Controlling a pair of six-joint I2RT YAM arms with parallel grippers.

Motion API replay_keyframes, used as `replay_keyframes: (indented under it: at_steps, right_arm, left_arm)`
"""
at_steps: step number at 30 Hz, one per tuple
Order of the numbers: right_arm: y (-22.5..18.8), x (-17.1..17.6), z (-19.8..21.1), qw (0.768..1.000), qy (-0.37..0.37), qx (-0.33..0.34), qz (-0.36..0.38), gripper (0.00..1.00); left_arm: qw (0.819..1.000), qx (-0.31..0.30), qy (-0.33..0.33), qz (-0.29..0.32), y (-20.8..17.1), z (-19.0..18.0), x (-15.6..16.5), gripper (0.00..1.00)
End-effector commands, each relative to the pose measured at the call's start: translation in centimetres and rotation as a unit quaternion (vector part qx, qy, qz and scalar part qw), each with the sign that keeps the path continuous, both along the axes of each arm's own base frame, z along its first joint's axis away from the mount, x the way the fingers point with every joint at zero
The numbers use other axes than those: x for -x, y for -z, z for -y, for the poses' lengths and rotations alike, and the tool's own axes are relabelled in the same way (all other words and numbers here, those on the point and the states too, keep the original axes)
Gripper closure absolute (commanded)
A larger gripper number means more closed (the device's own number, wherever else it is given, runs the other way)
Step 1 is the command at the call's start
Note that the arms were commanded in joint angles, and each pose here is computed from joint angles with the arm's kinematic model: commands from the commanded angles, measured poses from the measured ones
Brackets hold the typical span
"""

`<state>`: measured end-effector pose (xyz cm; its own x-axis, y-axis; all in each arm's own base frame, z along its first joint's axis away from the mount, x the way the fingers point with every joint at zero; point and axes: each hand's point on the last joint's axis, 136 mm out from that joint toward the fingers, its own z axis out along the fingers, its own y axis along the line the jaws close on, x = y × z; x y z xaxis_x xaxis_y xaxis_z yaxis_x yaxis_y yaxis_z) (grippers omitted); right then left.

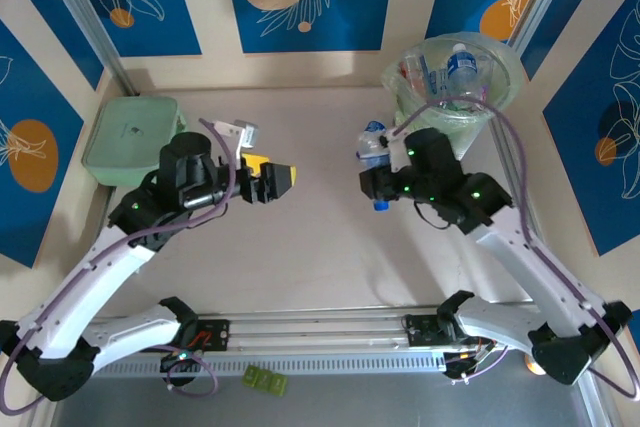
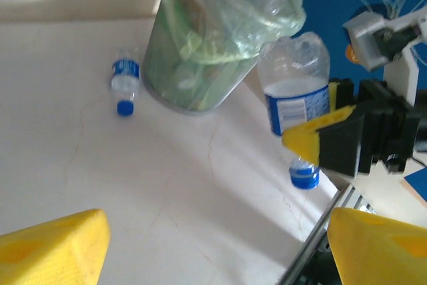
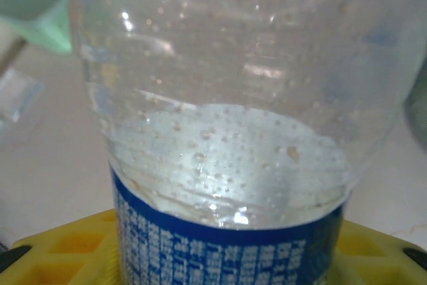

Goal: Put the plastic bottles in the bin

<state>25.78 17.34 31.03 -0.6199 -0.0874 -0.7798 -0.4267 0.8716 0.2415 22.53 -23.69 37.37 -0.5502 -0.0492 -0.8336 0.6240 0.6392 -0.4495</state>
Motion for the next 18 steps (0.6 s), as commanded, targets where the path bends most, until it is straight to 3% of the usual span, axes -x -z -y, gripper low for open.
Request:
replay_keyframes:
  at_steps: [1, 11, 16, 18]
  right_arm:
    - [-5.9, -0.3, 1.9, 0.997, 0.030, -0.066, 0.040, 0.48]
    - [-12.6, -8.5, 9.2, 0.972, 0.191, -0.134, 0.035, 0.51]
    - [-12.8, -13.1, 11.8, 0.966, 0.246, -0.074, 0.023, 0.51]
    - [-12.5, -14.7, 13.3, 0.962, 0.271, -0.018, 0.034, 0.50]
  left_arm:
    - [0.999, -0.041, -0.002, 0.035, -0.7, -0.9, 0.4, 0.15]
    - [0.999, -0.042, 0.007, 0.006, -0.2, 0.6, -0.5, 0.14]
    - [0.999, -0.043, 0.009, 0.002, 0.2, 1.1, -1.0, 0.14]
    - [0.999, -0.042, 0.010, 0.001, 0.2, 1.3, -1.2, 0.14]
